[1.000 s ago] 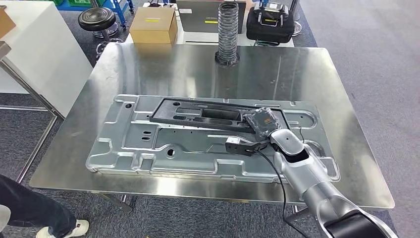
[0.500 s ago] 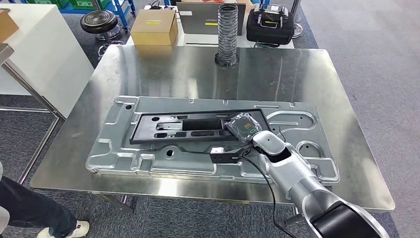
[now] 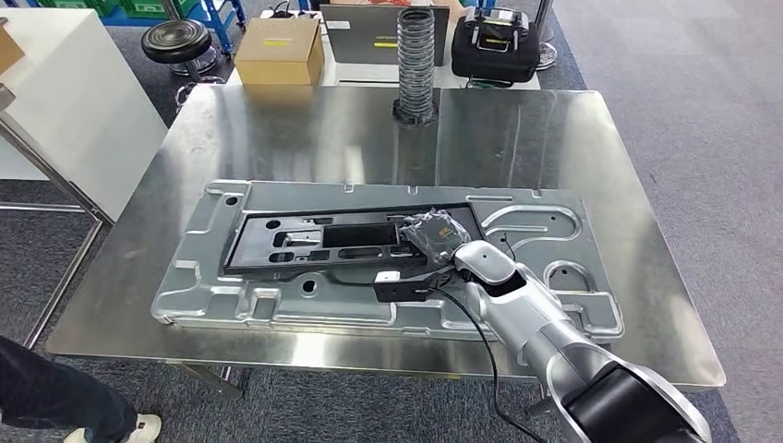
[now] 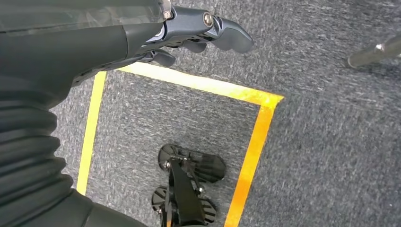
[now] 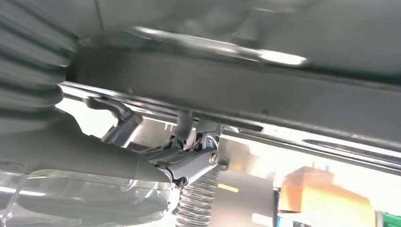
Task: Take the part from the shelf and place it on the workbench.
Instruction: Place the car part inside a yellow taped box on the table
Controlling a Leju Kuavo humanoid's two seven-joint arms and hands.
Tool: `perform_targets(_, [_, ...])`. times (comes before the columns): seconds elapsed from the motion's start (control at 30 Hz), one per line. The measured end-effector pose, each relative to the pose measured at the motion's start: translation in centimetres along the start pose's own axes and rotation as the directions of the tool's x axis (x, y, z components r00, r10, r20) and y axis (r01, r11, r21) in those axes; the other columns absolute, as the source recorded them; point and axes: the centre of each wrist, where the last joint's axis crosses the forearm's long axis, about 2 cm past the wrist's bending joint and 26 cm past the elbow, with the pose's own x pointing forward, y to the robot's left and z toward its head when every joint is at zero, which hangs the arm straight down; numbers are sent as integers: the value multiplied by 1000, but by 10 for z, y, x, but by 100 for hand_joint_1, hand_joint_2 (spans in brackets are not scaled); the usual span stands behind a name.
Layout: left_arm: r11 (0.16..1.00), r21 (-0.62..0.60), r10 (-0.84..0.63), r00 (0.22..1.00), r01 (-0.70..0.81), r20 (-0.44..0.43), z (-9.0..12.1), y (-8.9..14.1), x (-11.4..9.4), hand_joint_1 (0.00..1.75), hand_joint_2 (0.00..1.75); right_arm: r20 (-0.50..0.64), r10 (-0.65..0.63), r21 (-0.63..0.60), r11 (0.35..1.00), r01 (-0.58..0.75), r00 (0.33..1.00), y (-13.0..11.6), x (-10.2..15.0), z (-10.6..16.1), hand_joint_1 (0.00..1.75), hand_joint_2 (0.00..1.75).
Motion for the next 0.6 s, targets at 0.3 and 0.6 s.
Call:
perform_targets(0.3, [1000, 0, 15, 1000, -15, -2, 1, 0, -1, 0, 0, 33, -202, -50, 978, 204, 979, -1, 2, 3, 0, 0])
perform_targets(0.6, [999, 11, 42, 999, -42, -8, 4, -1, -5, 0, 0, 172, -552, -383, 726, 571, 816, -17, 16, 39, 0, 0])
